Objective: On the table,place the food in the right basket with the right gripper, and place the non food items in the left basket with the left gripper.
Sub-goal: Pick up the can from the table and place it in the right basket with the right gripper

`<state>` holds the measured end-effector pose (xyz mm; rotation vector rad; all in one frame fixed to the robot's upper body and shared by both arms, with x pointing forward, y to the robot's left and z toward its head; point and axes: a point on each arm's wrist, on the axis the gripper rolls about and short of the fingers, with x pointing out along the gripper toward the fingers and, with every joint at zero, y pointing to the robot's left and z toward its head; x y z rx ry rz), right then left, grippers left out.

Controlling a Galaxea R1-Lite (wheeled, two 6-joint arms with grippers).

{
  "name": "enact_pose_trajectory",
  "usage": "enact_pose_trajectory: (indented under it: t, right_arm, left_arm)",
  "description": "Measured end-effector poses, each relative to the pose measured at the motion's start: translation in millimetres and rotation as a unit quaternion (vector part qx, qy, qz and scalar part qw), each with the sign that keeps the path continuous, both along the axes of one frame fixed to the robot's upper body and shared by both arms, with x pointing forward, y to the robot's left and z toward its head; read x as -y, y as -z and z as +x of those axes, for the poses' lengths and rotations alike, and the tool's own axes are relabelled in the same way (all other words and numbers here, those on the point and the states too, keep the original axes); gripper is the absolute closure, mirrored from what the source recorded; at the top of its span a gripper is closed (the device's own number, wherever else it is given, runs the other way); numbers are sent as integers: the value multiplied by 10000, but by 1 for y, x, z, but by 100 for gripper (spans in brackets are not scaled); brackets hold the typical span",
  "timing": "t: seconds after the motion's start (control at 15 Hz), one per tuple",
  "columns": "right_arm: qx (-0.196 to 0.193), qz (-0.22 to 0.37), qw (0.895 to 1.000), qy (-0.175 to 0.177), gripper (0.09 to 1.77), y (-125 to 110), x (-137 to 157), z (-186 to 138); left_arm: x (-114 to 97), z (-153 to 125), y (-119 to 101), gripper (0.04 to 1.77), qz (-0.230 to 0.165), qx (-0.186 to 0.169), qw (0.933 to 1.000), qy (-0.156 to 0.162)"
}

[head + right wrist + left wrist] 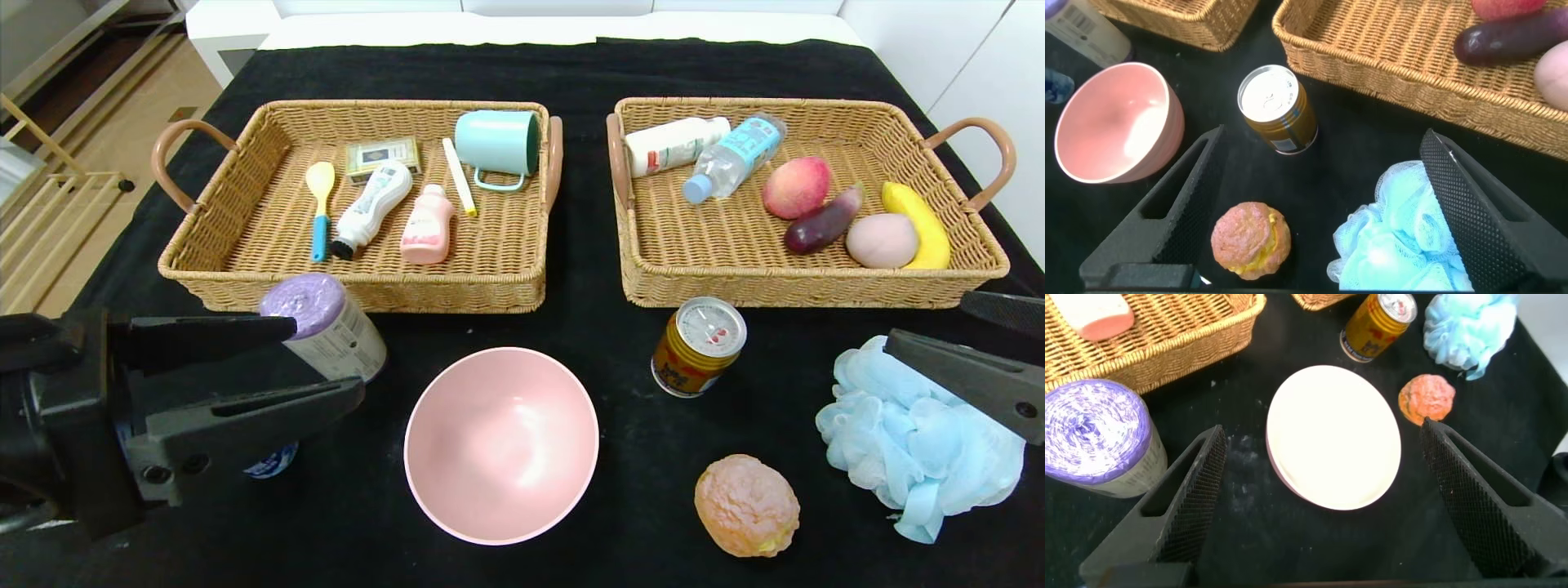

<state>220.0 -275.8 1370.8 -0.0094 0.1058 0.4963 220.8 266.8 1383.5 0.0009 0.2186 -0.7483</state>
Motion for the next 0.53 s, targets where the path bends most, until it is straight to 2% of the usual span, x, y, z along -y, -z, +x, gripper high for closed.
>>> enact_pose_trajectory:
  t: [0.27, 0.53]
  right_arm:
    - [-51, -31, 10000, 23, 15, 2, 0, 2]
    - [-157, -125, 9995, 255, 15, 1, 1, 3]
  left_arm:
    - [-1, 2, 1, 9, 17, -19, 10000, -77]
    - [-1, 2, -1, 9, 6, 19, 10000, -79]
